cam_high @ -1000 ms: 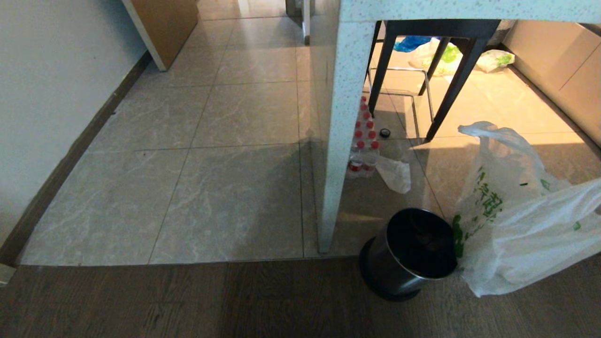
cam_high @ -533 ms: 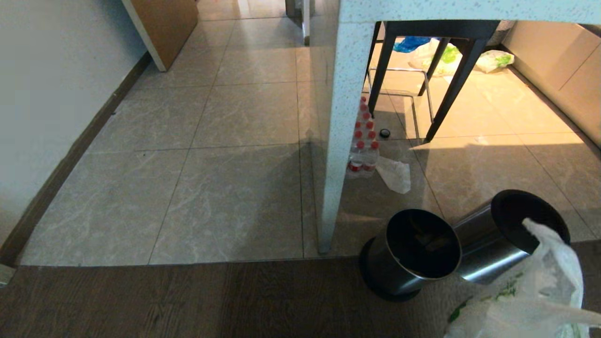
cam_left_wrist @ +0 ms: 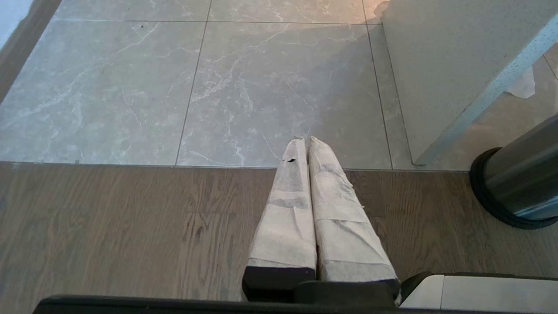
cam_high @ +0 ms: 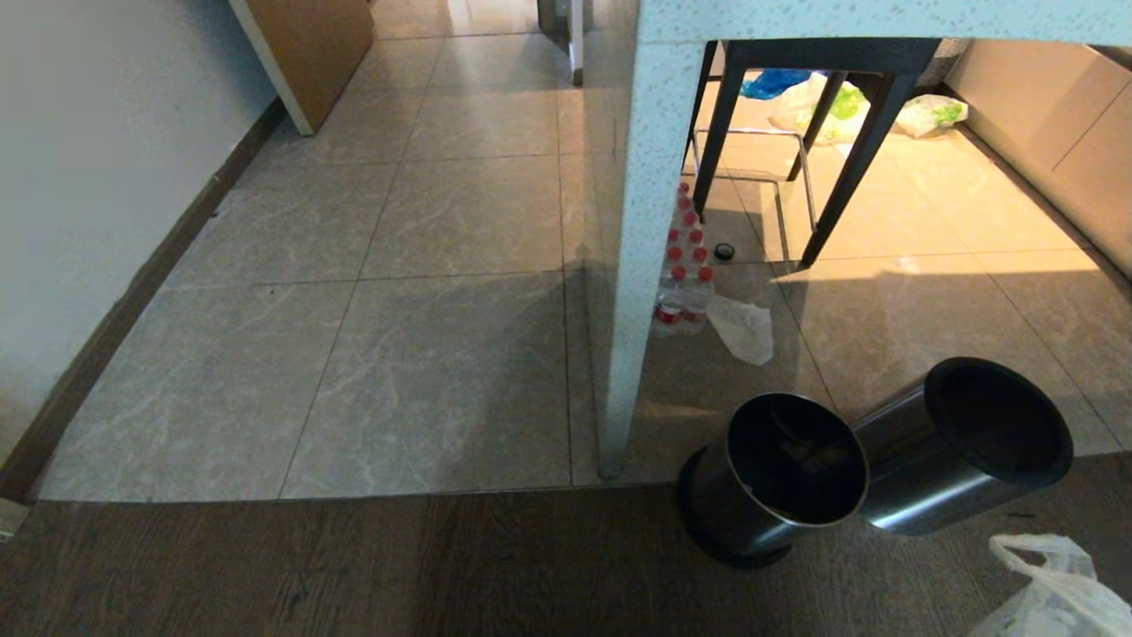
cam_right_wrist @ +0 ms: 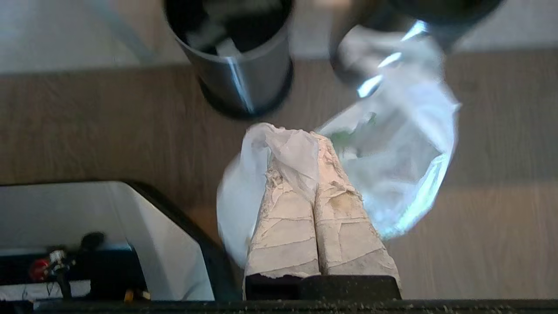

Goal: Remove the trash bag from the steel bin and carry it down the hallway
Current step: Put the trash bag at the door

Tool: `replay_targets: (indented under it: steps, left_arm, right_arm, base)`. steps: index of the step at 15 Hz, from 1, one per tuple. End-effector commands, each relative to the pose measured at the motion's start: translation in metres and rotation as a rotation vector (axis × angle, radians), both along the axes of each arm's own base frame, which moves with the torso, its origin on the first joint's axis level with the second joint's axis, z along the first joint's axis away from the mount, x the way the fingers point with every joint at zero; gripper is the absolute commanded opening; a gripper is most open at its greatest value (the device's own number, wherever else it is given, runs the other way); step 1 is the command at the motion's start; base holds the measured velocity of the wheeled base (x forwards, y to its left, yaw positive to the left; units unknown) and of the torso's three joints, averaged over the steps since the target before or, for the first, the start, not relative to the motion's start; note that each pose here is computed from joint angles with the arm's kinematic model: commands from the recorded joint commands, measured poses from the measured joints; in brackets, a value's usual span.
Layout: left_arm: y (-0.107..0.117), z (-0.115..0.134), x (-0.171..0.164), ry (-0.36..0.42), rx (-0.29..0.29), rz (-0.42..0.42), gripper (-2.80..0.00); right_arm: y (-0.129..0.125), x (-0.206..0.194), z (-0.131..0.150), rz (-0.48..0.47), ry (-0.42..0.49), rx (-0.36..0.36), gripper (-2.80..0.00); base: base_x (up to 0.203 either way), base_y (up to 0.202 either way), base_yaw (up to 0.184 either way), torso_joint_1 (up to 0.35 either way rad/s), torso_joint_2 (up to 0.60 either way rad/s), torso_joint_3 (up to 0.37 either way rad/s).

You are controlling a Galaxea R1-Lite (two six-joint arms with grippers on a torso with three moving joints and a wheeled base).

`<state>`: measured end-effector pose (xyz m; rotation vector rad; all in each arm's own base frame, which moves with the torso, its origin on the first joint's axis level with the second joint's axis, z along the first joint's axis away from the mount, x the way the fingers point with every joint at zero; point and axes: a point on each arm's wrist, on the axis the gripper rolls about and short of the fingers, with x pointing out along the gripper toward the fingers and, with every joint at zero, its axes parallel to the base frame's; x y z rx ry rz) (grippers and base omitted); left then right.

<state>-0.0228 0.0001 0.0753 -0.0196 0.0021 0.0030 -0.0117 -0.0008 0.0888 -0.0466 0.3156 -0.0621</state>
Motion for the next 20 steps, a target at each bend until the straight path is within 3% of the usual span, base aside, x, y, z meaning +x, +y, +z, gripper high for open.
replay_targets:
  steps: [1, 4, 6, 20]
  left_arm:
    - [0.0000, -0.0003, 0.0001, 0.001, 0.000, 0.002, -2.80]
    - [0.0000, 0.0000, 0.0000, -0.001, 0.000, 0.000, -2.80]
    - [0.0000, -0.0004, 0.0001, 0.001, 0.000, 0.000, -2.80]
    - [0.0000, -0.0004, 0.0001, 0.001, 0.000, 0.000, -2.80]
  right_arm:
    - [0.0004, -0.0103, -0.0063, 0.035, -0.117, -0.007, -2.80]
    - [0.0007, -0.0148, -0.0134, 0.058, -0.245, 0.030, -2.80]
    - [0.0013, -0.0114, -0.0119, 0.104, -0.326, -0.064, -2.80]
    - [0.0013, -0.0114, -0.0119, 0.104, -0.326, -0.064, -2.80]
  base:
    - [0.000, 0.000, 0.000, 0.000, 0.00, 0.000]
    - [0.000, 0.000, 0.000, 0.000, 0.00, 0.000]
    - [0.000, 0.000, 0.000, 0.000, 0.00, 0.000]
    - [0.000, 0.000, 0.000, 0.000, 0.00, 0.000]
